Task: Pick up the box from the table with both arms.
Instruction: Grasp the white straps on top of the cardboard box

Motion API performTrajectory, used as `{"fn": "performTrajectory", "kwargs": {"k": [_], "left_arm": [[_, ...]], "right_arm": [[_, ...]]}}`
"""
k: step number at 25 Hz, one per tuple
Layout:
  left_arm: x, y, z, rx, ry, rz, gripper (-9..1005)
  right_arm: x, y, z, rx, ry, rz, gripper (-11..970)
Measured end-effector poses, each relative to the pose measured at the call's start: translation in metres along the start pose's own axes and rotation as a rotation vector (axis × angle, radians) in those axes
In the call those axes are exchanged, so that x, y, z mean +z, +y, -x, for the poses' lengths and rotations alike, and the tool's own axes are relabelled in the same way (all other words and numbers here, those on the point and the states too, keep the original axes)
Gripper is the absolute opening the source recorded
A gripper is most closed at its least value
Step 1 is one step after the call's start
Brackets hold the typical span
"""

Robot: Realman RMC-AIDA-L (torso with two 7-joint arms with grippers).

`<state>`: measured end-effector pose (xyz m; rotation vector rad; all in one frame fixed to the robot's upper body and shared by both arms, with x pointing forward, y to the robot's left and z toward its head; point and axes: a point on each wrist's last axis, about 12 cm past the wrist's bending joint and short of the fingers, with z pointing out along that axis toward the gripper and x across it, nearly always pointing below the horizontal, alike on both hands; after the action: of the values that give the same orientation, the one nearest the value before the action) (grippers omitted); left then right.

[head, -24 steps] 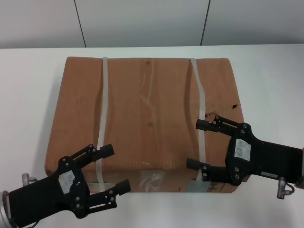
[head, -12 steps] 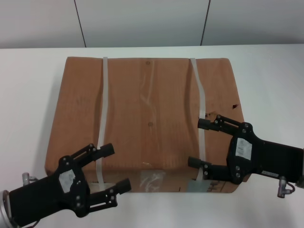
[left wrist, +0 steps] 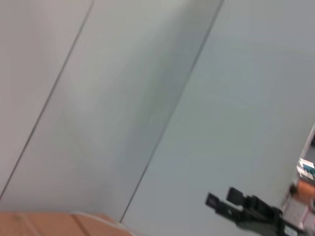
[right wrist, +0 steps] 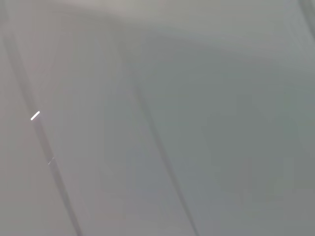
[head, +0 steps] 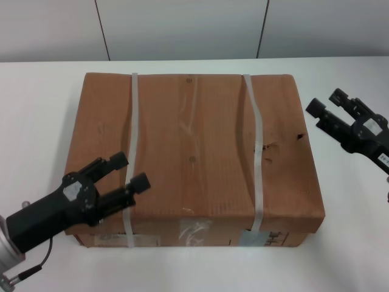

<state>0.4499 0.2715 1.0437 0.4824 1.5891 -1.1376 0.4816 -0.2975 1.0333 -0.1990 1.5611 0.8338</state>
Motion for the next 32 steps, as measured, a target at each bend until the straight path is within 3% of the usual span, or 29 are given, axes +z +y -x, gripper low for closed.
{"fn": "performTrajectory", "kwargs": {"k": [5, 11, 22, 32], "left_arm": [[0.002, 0.013, 0.003, -0.214, -0.098, 0.088, 845], [-0.002, 0.033, 0.002, -0.47, -0.247, 0.24, 835], [0.023, 0.05, -0.015, -0.599, -0.061, 0.354, 817], [0.057, 0.045, -0.016, -0.555, 0.099, 0.265, 801]], "right_arm": [[0.002, -0.005, -0.006, 0.218, 0.016, -0.061, 818], [0.024, -0.004, -0.014, 0.335, 0.121, -0.06, 809], [0.057, 0.003, -0.026, 0.357, 0.294, -0.044, 793], [0.083, 0.014, -0.03, 0.33, 0.407, 0.012, 778]]}}
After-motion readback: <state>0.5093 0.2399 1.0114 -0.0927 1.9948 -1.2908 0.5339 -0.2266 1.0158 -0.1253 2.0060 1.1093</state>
